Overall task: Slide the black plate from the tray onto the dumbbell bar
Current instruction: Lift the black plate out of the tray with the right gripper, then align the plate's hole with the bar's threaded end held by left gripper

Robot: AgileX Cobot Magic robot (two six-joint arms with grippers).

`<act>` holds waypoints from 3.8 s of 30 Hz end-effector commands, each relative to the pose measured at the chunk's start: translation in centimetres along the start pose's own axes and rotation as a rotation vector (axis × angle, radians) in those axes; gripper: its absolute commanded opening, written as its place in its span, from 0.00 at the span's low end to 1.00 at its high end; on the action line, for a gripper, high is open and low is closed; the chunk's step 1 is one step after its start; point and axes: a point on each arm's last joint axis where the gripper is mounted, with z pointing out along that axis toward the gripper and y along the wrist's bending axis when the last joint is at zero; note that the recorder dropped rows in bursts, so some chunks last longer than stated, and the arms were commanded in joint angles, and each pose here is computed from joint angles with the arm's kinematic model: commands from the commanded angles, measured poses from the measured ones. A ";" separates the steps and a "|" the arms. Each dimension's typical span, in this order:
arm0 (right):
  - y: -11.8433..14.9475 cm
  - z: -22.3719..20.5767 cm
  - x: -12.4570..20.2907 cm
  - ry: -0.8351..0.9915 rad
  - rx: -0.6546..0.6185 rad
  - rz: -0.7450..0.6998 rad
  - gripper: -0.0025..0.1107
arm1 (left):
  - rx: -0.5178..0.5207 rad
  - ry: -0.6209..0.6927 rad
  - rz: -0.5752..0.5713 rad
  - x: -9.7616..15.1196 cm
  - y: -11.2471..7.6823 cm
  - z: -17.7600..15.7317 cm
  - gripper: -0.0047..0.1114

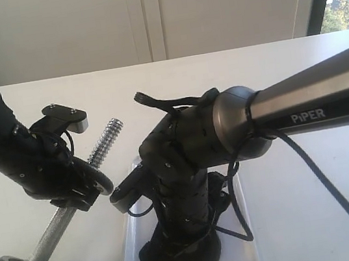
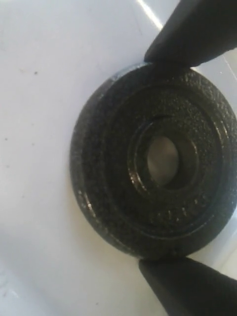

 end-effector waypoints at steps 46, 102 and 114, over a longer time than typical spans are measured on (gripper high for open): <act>-18.1 -8.5 -8.5 -0.606 -1.100 0.403 0.02 | 0.103 -0.128 0.135 -1.1 -1.4 -1.8 0.04; -16.9 -8.8 -8.3 -0.530 -1.036 0.368 0.02 | 0.065 -0.134 0.121 -0.8 -0.9 -0.8 0.04; -15.7 -8.5 -8.5 -0.505 -1.027 0.335 0.02 | 0.063 -0.140 0.122 -0.8 -0.9 -0.9 0.04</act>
